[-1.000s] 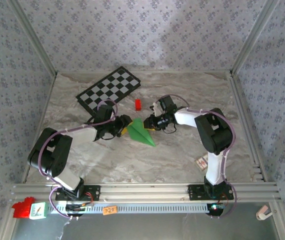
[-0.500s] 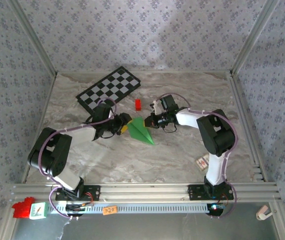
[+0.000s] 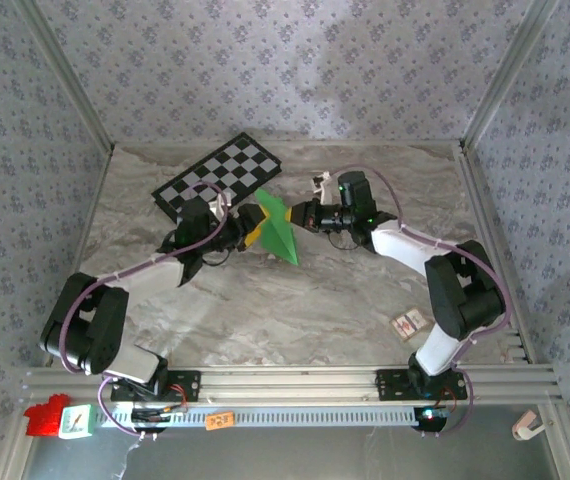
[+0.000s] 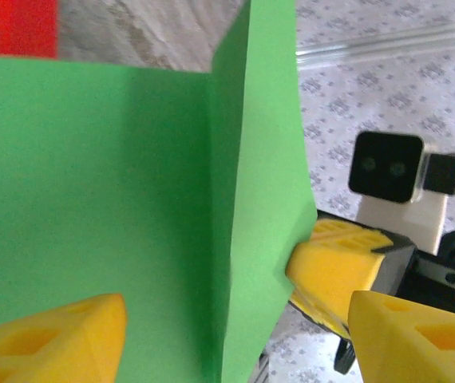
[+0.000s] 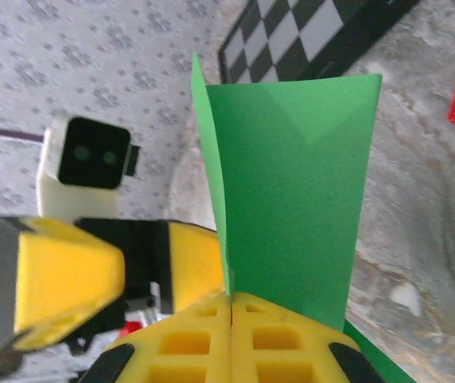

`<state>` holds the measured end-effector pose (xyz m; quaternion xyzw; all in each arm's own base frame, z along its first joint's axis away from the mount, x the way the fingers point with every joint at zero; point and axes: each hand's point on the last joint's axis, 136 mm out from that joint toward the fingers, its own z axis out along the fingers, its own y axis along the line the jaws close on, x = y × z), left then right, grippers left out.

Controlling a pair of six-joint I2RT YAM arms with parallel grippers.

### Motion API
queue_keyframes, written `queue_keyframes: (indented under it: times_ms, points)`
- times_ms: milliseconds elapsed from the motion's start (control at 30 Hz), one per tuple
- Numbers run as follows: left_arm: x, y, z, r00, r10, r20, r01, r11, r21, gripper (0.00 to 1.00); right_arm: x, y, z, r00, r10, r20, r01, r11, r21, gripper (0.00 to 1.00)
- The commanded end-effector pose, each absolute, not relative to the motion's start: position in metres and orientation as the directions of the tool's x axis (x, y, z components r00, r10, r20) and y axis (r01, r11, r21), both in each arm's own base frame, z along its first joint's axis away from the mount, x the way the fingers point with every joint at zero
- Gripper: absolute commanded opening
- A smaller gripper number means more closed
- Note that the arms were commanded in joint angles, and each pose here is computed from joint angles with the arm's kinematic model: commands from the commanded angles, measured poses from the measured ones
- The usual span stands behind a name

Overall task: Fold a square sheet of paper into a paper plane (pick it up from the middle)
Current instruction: Pick up the paper from the center of the table, then turn over the paper at the center of the table.

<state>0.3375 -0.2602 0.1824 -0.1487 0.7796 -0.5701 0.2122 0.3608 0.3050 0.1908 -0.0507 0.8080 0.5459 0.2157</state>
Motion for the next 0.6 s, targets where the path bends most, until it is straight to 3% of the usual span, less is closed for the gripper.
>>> queue_keyframes:
  times_ms: [0,200,567]
  points:
    - [0.332,-0.277,0.221,-0.875,-0.424,-0.231,0.150,0.217,-0.965,0.74,0.361,0.306,0.227,-0.903,0.215,-0.373,-0.308,0.281,0.909,0.07]
    - [0.331,-0.288,0.236,-0.884,-0.396,-0.249,0.209,0.143,-0.968,0.71,0.359,0.308,0.248,-0.909,0.234,-0.344,-0.299,0.208,0.931,0.08]
    - [0.325,-0.299,0.255,-0.881,-0.357,-0.311,0.299,0.092,-0.950,0.52,0.360,0.310,0.260,-0.916,0.247,-0.317,-0.287,0.150,0.946,0.09]
